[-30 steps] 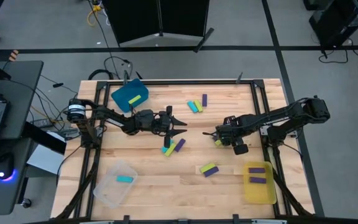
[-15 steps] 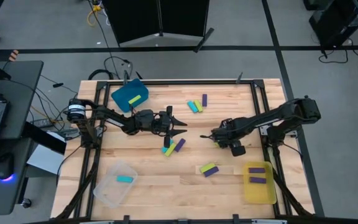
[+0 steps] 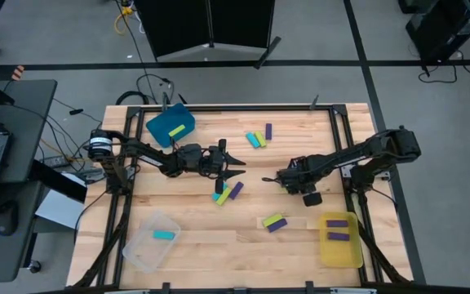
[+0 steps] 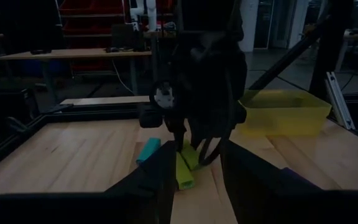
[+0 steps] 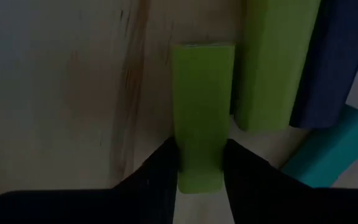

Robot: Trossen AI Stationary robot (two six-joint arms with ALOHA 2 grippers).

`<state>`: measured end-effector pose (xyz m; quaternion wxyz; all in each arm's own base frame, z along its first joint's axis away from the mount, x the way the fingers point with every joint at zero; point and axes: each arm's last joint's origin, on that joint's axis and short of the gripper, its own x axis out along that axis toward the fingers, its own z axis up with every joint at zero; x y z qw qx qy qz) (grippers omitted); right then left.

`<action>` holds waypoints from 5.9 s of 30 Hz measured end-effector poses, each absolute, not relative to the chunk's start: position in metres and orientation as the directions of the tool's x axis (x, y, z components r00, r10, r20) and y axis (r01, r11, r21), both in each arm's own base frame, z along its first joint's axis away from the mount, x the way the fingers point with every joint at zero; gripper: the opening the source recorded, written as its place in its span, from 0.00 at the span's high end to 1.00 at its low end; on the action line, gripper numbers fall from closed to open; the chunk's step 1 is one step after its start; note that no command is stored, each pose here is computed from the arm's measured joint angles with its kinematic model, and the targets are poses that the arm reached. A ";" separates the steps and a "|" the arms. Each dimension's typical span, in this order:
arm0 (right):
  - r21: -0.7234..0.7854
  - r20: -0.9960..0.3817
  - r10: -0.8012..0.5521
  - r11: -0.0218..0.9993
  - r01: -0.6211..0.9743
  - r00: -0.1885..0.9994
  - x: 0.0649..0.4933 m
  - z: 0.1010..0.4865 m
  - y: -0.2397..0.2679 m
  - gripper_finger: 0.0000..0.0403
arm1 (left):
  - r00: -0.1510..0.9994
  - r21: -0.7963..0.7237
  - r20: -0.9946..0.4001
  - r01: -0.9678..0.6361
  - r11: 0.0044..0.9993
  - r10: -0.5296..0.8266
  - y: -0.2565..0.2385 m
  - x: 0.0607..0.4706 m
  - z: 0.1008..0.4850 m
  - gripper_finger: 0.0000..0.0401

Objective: Sort blocks
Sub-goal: Put the green block into the blue bin

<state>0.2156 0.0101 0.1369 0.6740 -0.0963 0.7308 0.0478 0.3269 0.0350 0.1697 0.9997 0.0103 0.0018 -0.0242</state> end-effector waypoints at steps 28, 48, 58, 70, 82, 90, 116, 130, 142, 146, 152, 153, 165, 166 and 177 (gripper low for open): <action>-0.124 -0.670 -0.151 0.988 0.090 0.727 0.266 0.201 0.029 0.73 | 0.983 -0.001 0.182 0.008 1.000 -0.008 0.030 0.274 0.154 0.81; -0.130 -0.380 -0.214 0.976 0.177 0.900 0.286 0.230 0.010 0.73 | 0.985 0.056 0.173 0.011 0.998 -0.021 0.015 0.300 0.167 0.67; -0.132 -0.358 -0.207 0.977 0.170 0.911 0.287 0.232 0.011 0.73 | 0.971 0.036 0.240 0.002 0.999 -0.010 0.016 0.314 0.184 0.47; -0.131 -0.341 -0.172 0.982 0.135 0.924 0.288 0.234 0.012 0.73 | 0.980 0.068 0.194 0.032 0.997 -0.045 0.016 0.339 0.201 0.46; -0.123 -0.343 -0.155 0.985 0.120 0.926 0.288 0.234 0.015 0.73 | 0.977 0.088 0.193 0.077 0.993 -0.093 0.015 0.340 0.201 0.71; -0.124 -0.347 -0.160 0.985 0.124 0.924 0.287 0.234 0.015 0.73 | 0.977 0.104 0.192 0.077 0.992 -0.096 0.015 0.340 0.201 0.72; -0.218 -0.507 -0.310 0.949 0.228 0.804 0.278 0.217 0.009 0.89 | 0.846 0.254 -0.498 -0.070 0.965 0.192 0.027 0.251 0.278 0.72; -0.217 -0.524 -0.281 0.957 0.194 0.804 0.277 0.215 0.010 0.98 | 0.545 0.139 -0.741 -0.446 0.884 0.392 0.089 0.210 0.286 0.72; -0.209 -0.535 -0.275 0.959 0.190 0.798 0.276 0.214 0.010 0.98 | 0.386 0.100 -0.847 -0.558 0.824 0.365 0.130 0.191 0.267 0.72; -0.178 -0.550 -0.234 0.971 0.161 0.802 0.276 0.213 0.009 0.98 | 0.347 0.084 -0.875 -0.577 0.812 0.337 0.144 0.188 0.258 0.72; -0.170 -0.542 -0.223 0.973 0.154 0.811 0.277 0.214 0.006 0.98 | 0.285 0.080 -0.910 -0.592 0.802 0.302 0.167 0.184 0.249 0.72; -0.169 -0.539 -0.223 0.973 0.155 0.812 0.277 0.215 0.006 0.98 | 0.274 0.084 -0.914 -0.593 0.801 0.299 0.171 0.184 0.249 0.72; -0.178 -0.541 -0.223 0.973 0.149 0.811 0.277 0.214 0.006 0.98 | 0.159 0.103 -0.957 -0.599 0.794 0.244 0.229 0.188 0.236 0.72; -0.178 -0.540 -0.223 0.973 0.149 0.811 0.277 0.215 0.006 0.98 | 0.149 0.101 -0.960 -0.603 0.792 0.235 0.233 0.187 0.233 0.72; -0.187 -0.542 -0.223 0.972 0.143 0.810 0.277 0.214 0.006 0.98 | 0.099 0.096 -0.975 -0.611 0.786 0.197 0.260 0.182 0.202 0.72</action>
